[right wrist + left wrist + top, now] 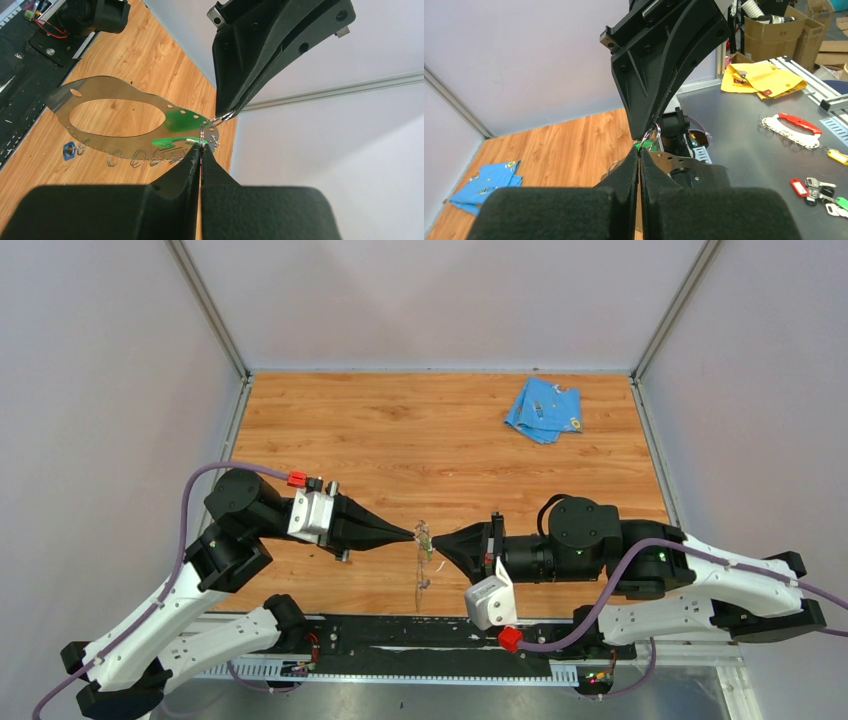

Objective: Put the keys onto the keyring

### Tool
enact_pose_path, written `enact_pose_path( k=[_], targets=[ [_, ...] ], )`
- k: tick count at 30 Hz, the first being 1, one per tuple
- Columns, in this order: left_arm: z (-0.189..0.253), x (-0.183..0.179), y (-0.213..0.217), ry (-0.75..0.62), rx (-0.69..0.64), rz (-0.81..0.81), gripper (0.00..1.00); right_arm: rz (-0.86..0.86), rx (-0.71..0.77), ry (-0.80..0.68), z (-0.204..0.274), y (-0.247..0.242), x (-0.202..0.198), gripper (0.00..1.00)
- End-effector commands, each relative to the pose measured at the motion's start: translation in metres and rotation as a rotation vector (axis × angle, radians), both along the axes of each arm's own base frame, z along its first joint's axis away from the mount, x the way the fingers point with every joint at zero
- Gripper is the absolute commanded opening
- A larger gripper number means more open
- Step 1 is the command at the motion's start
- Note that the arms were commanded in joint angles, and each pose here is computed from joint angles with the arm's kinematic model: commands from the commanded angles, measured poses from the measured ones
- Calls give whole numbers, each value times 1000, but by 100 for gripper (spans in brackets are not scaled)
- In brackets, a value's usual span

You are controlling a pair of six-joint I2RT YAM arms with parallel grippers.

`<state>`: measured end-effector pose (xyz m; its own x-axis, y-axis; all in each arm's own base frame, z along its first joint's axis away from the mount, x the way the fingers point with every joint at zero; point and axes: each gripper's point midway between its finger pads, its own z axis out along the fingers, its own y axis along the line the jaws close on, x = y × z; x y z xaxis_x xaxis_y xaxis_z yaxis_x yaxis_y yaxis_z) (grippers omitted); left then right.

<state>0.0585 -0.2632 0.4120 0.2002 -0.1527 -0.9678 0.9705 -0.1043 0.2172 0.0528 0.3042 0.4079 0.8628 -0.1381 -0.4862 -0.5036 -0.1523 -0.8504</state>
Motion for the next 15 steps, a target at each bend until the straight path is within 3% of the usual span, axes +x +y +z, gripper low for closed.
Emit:
enact_pose_path(
  k=[1,15],
  targets=[
    [5,1,1,-17,-30,13,0,16,9,7,1,3,-6,0],
    [2,1,1,-31,-23,15,0,7,38,-3,8,2,-5,0]
  ],
)
